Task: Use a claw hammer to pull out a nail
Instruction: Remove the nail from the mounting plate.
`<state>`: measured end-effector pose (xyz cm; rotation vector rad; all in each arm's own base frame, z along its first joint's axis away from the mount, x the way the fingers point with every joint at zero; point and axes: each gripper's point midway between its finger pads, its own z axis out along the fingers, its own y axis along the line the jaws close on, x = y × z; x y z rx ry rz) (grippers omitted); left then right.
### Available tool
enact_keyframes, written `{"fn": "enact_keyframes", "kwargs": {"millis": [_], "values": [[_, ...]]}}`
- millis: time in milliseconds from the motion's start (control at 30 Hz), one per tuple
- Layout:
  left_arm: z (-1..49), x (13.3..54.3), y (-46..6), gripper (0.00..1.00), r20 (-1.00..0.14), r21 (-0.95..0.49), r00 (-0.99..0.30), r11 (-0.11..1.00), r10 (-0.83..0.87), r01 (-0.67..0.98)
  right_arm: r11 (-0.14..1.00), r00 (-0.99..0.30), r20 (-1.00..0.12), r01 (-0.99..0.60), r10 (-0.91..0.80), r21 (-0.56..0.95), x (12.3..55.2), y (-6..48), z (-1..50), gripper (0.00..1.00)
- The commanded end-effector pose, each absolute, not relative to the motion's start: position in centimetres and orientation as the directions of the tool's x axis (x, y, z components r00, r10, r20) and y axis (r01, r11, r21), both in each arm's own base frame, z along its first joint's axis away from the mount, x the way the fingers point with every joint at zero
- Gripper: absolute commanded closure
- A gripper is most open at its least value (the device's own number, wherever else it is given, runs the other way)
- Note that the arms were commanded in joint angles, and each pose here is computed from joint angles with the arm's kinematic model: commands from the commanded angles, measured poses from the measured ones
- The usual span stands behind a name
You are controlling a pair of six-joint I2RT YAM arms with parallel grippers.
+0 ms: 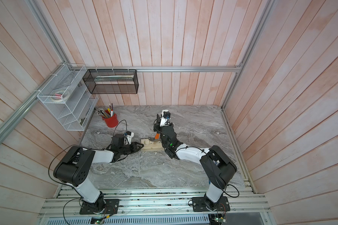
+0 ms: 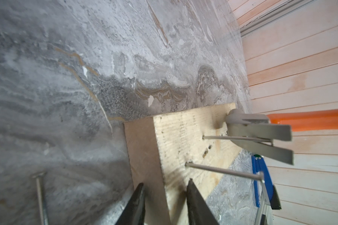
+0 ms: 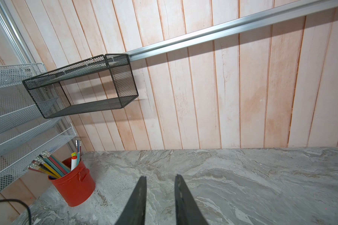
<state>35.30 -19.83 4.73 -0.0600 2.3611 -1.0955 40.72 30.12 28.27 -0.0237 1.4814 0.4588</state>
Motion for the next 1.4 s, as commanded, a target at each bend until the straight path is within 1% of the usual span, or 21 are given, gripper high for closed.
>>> {"fn": "enact_keyframes", "kwargs": {"millis": [0,600,1033,1367], "values": [[3.7,35.2,-19.9,0.64,-0.433,-0.707,-0.871,0.687,-0.231,0.169,0.891,-0.017,-0.940,-0.314,0.341,0.329,40.5,29.6,27.4,1.00],[3.3,35.0,-19.9,0.65,-0.425,-0.706,-0.877,0.689,-0.226,0.164,0.838,-0.066,-0.884,-0.291,0.463,0.461,40.4,27.6,25.0,1.00],[3.2,34.9,-19.9,0.65,-0.423,-0.703,-0.878,0.692,-0.223,0.163,0.828,-0.075,-0.873,-0.284,0.483,0.483,40.1,27.1,24.3,1.00],[3.1,34.9,-19.8,0.65,-0.424,-0.700,-0.879,0.695,-0.218,0.165,0.816,-0.063,-0.849,-0.245,0.525,0.523,39.9,25.2,24.3,1.00]]}}
